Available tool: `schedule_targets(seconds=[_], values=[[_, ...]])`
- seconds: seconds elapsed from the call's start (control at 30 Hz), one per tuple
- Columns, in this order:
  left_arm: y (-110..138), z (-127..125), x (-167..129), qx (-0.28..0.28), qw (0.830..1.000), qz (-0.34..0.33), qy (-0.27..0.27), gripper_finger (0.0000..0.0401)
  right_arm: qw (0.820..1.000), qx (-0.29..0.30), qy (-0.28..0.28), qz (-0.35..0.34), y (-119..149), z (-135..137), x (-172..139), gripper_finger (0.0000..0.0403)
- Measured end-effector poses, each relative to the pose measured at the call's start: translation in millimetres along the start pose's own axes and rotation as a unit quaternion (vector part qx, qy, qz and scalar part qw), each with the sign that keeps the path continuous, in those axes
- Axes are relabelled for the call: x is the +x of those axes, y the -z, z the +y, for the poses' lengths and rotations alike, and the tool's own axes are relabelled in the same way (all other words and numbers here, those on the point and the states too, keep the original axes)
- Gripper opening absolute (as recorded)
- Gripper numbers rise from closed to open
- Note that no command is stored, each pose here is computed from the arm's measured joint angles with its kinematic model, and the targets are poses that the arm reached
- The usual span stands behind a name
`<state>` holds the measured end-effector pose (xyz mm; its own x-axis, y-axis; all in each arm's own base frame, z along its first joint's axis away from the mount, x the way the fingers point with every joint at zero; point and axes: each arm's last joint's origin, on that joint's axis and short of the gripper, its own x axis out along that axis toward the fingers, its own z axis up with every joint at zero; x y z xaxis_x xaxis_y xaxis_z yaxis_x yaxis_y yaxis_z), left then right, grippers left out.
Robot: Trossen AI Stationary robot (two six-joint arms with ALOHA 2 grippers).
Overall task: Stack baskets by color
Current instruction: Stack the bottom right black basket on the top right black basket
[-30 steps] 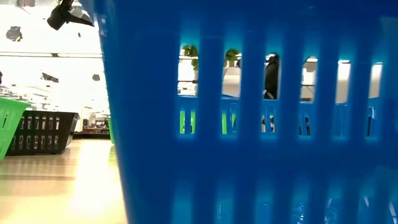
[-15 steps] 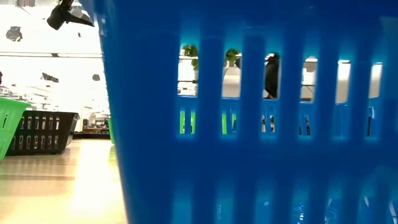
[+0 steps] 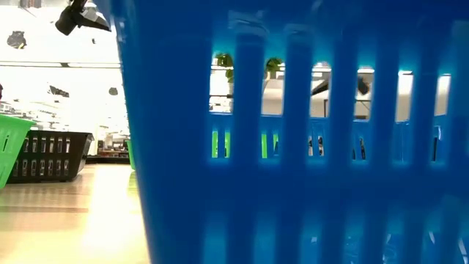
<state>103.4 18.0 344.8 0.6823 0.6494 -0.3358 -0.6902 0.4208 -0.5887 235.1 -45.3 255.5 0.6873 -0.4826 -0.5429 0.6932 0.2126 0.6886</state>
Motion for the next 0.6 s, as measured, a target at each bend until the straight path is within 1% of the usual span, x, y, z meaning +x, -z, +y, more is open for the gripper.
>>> schedule_targets(seconds=[0.07,0.1,0.17,0.23,0.33,0.37,0.43,0.6], values=[[0.0,0.0,0.0,0.0,1.0,0.0,0.0,0.0268,0.996,-0.022,0.009,0.081,5.7,-6.6,-13.6,0.0227],[0.1,0.0,0.0,0.0,1.0,0.002,0.001,0.0268,0.992,-0.034,0.016,0.122,10.3,-10.2,-20.3,0.0225],[0.4,-0.2,0.0,0.0,1.0,0.007,0.004,0.0268,0.975,-0.063,0.04,0.21,22.6,-18.7,-33.9,0.0223],[0.7,-0.3,0.0,0.001,1.0,0.011,0.006,0.0267,0.949,-0.093,0.067,0.294,37.7,-26.5,-47.9,0.0221],[0.8,-0.3,0.0,0.001,1.0,0.012,0.007,0.0267,0.895,-0.135,0.1,0.414,61.4,-35.7,-68.3,0.0221],[0.7,-0.3,0.0,0.001,1.0,0.012,0.007,0.0267,0.877,-0.154,0.104,0.442,68.8,-37.6,-75.1,0.0221],[0.6,-0.2,0.0,0.005,1.0,0.009,0.006,0.0267,0.852,-0.194,0.107,0.474,82.6,-40.2,-86.2,0.0221],[0.6,-0.2,0.0,0.008,1.0,0.009,0.005,0.0267,0.805,-0.275,0.107,0.515,107.3,-46.8,-106.6,0.022]])
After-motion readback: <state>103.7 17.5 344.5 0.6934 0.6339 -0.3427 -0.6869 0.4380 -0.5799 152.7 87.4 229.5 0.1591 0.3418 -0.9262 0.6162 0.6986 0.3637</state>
